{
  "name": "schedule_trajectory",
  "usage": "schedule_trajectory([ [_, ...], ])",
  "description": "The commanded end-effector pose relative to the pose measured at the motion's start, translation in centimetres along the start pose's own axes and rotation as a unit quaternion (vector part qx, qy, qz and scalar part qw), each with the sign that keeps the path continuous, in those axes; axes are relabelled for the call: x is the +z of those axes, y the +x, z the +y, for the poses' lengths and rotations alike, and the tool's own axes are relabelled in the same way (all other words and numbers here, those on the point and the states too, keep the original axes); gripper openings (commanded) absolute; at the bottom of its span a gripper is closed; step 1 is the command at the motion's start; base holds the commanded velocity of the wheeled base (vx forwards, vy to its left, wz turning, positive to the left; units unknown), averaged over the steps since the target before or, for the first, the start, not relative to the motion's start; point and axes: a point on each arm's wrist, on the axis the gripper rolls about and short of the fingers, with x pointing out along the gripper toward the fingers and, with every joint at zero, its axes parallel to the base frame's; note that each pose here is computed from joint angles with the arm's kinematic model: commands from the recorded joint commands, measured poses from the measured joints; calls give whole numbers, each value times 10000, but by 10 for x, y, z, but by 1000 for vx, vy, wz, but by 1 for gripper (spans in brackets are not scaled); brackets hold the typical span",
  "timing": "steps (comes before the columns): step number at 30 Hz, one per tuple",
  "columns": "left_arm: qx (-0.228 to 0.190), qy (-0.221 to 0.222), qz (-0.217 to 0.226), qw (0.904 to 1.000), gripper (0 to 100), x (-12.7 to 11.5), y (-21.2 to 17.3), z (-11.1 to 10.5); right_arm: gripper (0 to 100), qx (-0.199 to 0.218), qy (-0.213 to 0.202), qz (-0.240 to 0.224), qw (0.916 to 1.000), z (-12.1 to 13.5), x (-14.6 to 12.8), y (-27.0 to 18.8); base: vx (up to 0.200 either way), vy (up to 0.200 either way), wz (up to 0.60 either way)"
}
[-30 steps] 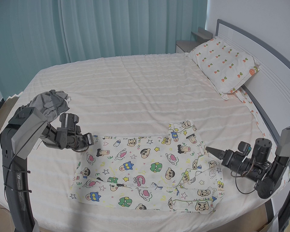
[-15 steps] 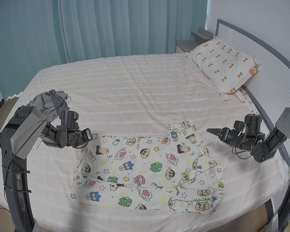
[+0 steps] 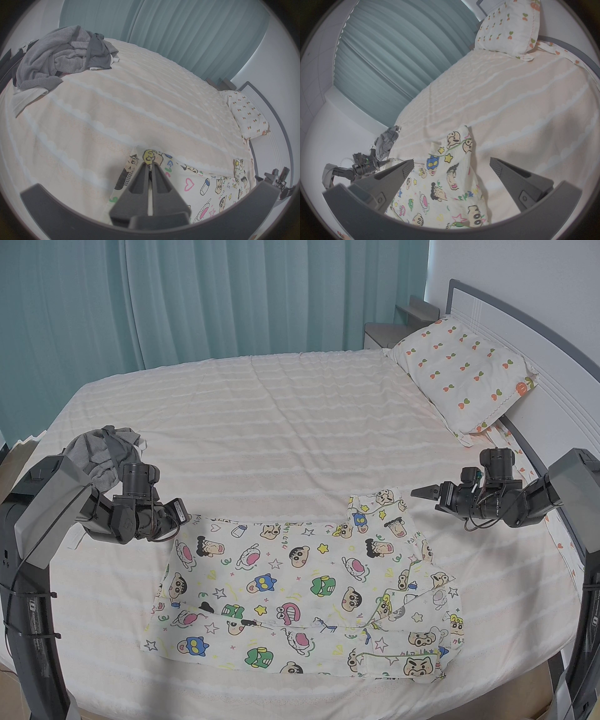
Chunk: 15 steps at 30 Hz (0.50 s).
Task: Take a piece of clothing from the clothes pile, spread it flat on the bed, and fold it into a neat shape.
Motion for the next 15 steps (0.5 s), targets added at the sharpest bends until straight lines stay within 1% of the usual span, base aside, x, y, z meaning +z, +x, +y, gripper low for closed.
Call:
schedule_trajectory([
  [1,-50,7,-105,9999,0,7,-15,-5,100,2,-84,244,9997,-12,-10,29,0,0,0],
  [5,-91,17,-152,9998,0,10,-20,-8,100,53,-215,224,9995,-11,-8,38,0,0,0],
  [10,-75,10,-135,9999,0,9,-20,-7,100,27,-183,316,9993,-15,-10,54,0,0,0],
  [15,-34,0,-70,10000,0,5,-20,-4,100,30,-227,281,9993,-15,-12,65,0,0,0],
])
